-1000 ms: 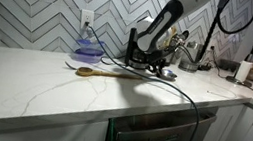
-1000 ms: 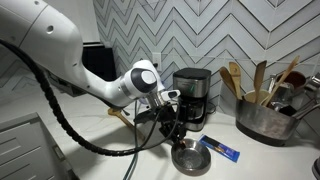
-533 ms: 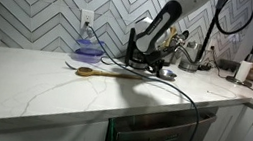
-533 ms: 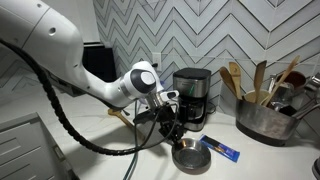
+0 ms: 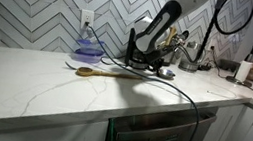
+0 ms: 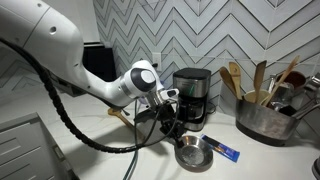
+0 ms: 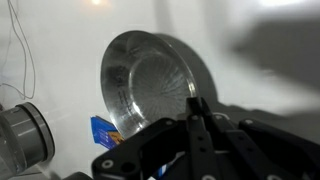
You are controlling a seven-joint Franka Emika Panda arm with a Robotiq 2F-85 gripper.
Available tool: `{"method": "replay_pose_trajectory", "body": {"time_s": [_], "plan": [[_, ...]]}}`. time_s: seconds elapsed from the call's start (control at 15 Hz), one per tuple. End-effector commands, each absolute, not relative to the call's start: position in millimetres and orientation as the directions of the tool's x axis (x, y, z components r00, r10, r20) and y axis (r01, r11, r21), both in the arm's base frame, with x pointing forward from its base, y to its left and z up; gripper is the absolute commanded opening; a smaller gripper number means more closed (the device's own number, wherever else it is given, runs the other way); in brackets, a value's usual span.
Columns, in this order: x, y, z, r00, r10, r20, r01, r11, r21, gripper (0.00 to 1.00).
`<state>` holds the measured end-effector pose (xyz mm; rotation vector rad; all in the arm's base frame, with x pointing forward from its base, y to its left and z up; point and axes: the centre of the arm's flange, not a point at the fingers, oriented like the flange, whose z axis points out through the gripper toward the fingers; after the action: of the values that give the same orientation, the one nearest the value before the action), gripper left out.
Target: Move the silver object to the left
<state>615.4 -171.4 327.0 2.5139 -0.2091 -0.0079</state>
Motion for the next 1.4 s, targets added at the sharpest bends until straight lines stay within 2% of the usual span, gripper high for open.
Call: {"method": "replay_pose_trajectory", "body": {"time_s": [0.0, 0.53, 0.93, 1.33], "plan": [[605, -161, 326, 0.987, -0.155, 0.038, -0.146, -0.776, 0.614, 0.01], [566, -103, 345, 0.997, -0.044, 0.062, -0.075, -0.682, 0.728, 0.01], [520, -41, 366, 0.981, 0.193, 0.013, 0.108, -0.601, 0.792, 0.01], [471, -5, 385, 0.89, 0.451, -0.065, 0.331, -0.542, 0.772, 0.01]]}}
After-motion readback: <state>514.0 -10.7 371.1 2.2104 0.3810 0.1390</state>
